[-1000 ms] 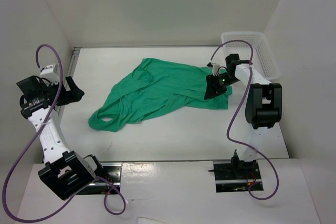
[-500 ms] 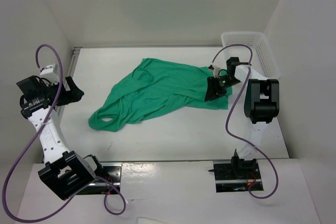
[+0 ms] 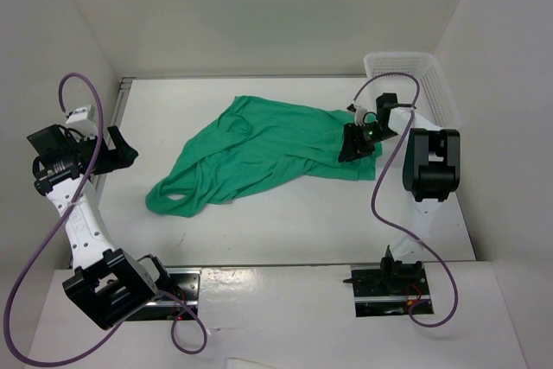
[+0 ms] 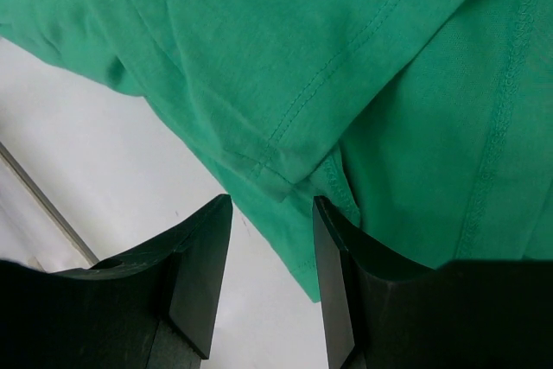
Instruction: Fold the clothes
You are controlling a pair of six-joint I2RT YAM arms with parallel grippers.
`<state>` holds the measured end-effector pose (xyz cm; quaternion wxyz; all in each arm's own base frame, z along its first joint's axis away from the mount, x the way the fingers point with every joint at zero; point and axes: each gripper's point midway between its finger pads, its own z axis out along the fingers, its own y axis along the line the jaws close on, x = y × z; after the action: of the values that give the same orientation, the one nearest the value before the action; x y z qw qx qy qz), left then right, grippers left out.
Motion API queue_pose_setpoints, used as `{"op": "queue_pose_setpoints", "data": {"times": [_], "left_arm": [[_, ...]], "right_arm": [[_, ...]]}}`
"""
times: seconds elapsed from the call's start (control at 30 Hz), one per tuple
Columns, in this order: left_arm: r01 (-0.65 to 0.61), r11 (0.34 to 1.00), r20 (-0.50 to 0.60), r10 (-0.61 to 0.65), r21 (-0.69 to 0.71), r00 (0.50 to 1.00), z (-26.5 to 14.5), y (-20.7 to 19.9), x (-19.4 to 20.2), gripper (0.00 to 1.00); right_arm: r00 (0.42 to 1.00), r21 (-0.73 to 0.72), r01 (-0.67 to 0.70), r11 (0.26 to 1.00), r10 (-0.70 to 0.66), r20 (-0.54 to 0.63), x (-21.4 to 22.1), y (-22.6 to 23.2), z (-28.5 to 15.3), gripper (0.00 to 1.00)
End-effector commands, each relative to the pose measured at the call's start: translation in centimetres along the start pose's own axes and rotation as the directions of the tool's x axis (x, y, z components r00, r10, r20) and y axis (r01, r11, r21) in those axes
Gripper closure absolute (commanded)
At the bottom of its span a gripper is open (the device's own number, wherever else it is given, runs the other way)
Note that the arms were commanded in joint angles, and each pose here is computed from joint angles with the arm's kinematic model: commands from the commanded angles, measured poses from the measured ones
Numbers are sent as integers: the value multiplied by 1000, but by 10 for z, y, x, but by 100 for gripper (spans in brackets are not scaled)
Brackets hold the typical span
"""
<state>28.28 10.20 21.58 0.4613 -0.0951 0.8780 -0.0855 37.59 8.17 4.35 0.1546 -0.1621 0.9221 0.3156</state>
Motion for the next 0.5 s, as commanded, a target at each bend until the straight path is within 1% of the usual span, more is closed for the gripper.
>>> {"op": "queue_pose_setpoints", "data": {"times": [0.0, 0.23, 0.47], "left_arm": [[2, 1000, 22, -2, 4, 1000, -1, -2, -4, 8], [2, 1000, 22, -2, 4, 1000, -1, -2, -4, 8], [2, 1000, 22, -2, 4, 1000, -1, -2, -4, 8]], "right_arm": [[999, -3, 8, 1000, -8, 42, -14, -5, 2, 50], [999, 7, 9, 1000, -9, 41, -12, -10, 6, 50], [998, -26, 22, 999, -20, 66, -19, -7, 8, 50]]}}
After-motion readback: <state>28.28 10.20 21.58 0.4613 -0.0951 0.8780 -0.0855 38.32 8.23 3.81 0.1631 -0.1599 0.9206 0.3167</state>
